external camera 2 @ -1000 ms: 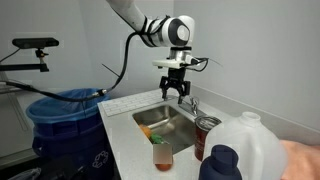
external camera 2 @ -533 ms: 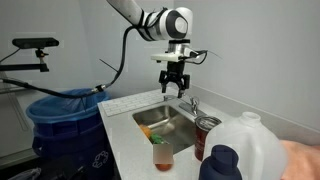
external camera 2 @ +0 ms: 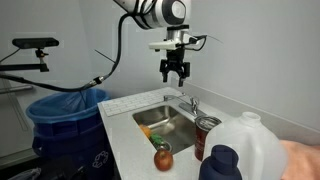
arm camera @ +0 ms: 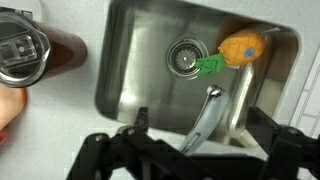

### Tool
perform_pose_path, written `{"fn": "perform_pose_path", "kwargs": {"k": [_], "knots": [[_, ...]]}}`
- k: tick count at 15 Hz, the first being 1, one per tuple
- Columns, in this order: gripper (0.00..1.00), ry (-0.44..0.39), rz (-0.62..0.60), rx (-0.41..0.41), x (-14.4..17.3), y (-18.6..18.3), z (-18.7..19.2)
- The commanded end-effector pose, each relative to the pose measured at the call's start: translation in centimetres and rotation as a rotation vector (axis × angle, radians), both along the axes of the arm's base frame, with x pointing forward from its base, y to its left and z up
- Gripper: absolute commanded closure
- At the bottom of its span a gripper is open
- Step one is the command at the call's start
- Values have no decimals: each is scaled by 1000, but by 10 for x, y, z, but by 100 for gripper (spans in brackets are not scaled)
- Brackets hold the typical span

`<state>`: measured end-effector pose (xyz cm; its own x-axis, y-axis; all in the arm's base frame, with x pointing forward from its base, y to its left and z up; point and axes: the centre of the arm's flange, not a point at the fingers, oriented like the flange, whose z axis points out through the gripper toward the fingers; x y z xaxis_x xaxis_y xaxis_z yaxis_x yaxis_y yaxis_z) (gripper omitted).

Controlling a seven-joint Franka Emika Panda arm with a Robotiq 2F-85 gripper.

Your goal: Center the faucet

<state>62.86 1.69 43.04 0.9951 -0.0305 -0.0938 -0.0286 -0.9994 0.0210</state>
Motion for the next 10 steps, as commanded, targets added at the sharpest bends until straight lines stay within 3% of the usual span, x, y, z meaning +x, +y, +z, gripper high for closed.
{"fn": "perform_pose_path", "kwargs": {"k": [1, 10], "knots": [[0, -93, -36, 22, -22, 11, 20], [0, -238, -61, 26, -56, 28, 40]]}}
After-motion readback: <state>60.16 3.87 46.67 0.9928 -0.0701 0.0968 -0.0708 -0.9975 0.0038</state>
